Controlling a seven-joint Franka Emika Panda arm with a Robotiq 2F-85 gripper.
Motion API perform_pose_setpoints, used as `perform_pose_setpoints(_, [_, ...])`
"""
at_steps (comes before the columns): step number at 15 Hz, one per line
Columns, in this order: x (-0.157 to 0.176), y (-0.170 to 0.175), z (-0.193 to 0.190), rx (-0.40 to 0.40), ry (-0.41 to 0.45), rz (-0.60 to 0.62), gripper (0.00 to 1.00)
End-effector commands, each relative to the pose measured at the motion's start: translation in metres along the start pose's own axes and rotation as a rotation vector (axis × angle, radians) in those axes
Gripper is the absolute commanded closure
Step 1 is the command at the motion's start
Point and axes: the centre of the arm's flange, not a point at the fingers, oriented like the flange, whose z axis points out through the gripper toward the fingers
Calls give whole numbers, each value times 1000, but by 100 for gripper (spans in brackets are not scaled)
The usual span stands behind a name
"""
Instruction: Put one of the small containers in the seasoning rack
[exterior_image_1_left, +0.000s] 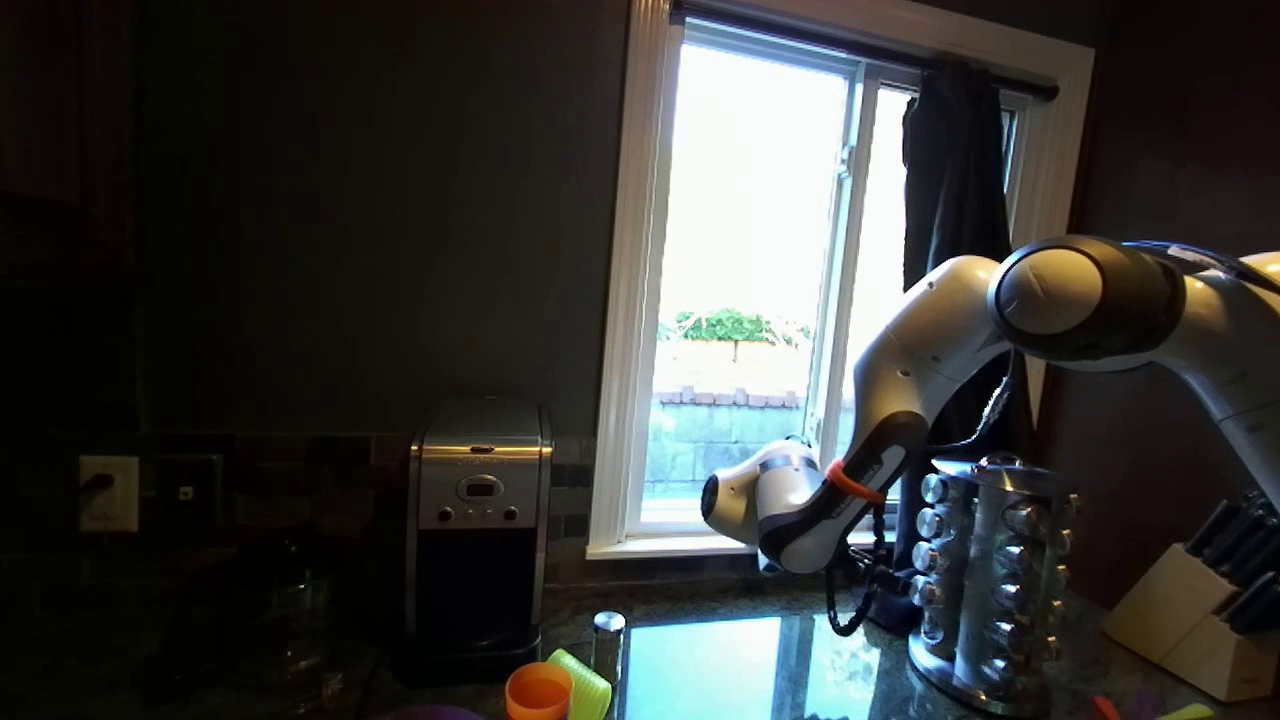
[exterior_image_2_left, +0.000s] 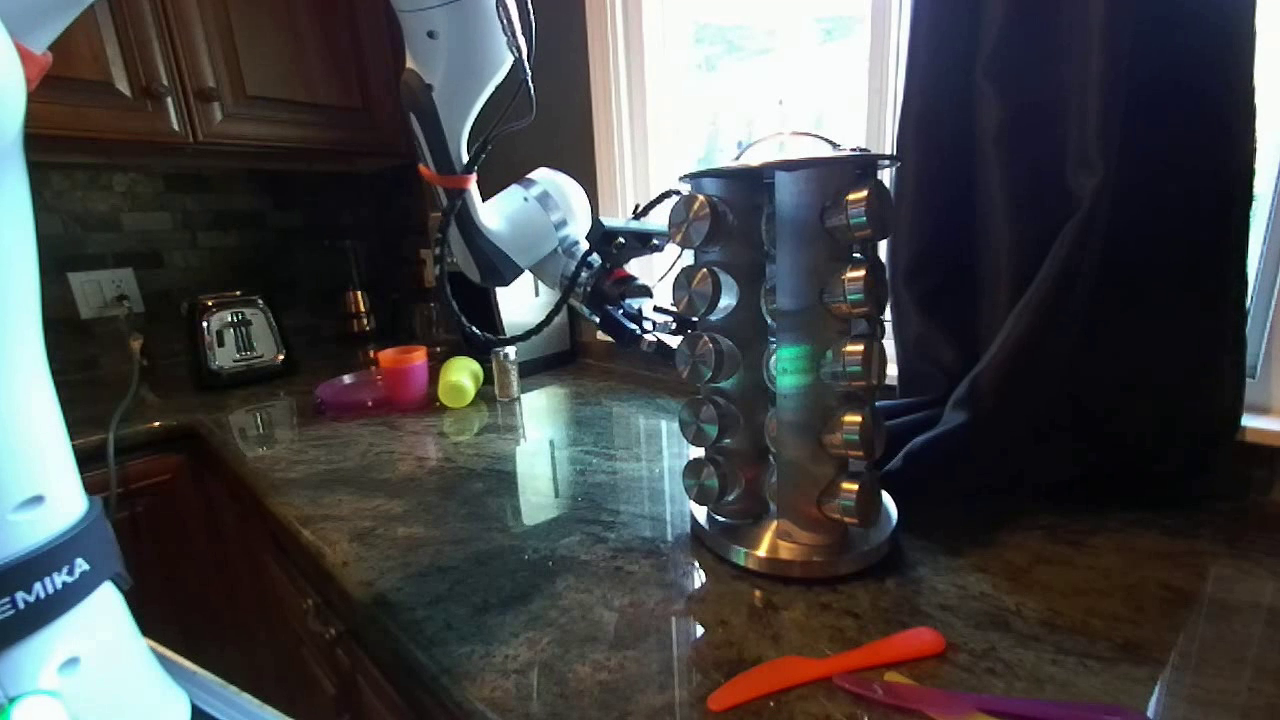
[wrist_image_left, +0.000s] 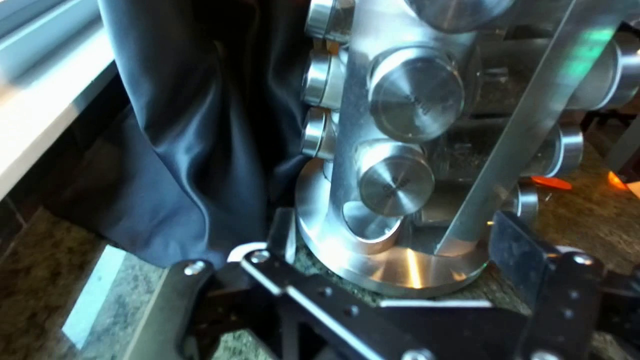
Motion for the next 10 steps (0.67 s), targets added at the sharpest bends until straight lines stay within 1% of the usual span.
perform_pose_setpoints(1, [-15, -10, -34, 20, 154, -28, 0])
perform_pose_setpoints(3, [-25, -14, -51, 57, 231, -41, 0])
perform_pose_setpoints(5, [-35, -19, -64, 86, 333, -71, 0])
perform_pose_setpoints(10, [-57, -28, -90, 80, 596, -104, 0])
